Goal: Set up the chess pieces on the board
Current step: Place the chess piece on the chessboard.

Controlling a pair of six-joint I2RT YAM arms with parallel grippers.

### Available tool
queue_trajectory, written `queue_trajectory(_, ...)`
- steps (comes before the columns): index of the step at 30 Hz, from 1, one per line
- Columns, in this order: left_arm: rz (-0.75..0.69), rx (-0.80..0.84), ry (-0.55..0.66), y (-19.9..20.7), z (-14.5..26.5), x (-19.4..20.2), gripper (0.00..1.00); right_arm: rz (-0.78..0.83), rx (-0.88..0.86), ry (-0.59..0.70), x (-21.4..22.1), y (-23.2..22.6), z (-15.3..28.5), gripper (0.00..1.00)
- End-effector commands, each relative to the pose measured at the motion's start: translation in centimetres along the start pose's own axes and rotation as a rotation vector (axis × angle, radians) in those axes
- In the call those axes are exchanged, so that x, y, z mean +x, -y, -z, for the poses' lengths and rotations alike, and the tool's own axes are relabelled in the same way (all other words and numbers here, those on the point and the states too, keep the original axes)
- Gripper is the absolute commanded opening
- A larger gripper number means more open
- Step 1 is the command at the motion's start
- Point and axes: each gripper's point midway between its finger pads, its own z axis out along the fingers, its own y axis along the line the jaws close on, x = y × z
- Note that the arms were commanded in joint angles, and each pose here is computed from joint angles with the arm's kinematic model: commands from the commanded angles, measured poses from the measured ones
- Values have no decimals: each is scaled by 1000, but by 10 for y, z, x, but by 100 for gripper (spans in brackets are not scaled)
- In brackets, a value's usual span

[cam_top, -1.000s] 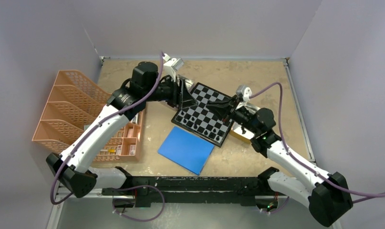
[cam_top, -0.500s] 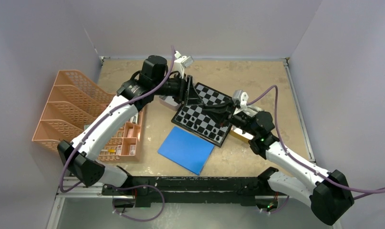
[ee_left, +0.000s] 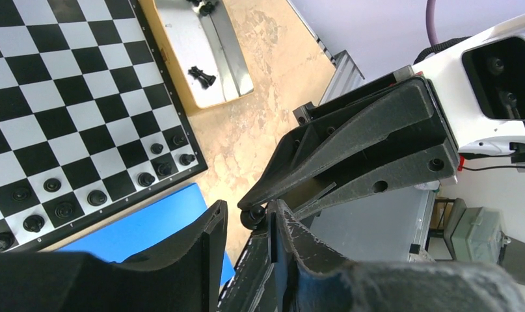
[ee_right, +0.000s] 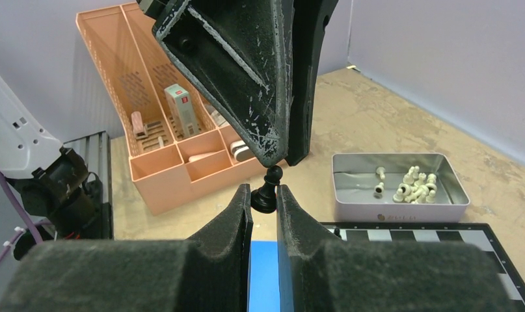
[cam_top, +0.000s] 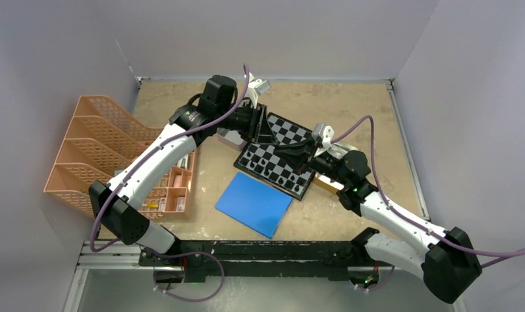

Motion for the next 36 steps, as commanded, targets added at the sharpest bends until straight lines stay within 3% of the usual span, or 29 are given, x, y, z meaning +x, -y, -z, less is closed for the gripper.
queue_trajectory(1,-61,28,33,8,3,-16,29,53,5,67,-28,2,-8,6)
queue_trajectory(23,-37,49,-45,0,-6,2,15,33,47,46,-21,11,-11,5)
queue_trajectory(27,-48,47,-45,0,-7,2,6,27,52,37,-21,12,-12,5)
queue_trajectory(31,-63,41,-31,-1,-6,-1,0,11,62,29,-18,12,-10,14)
queue_trajectory(36,-102,-26,17,-10,-4,-10,0,-48,117,-2,-10,17,-2,37)
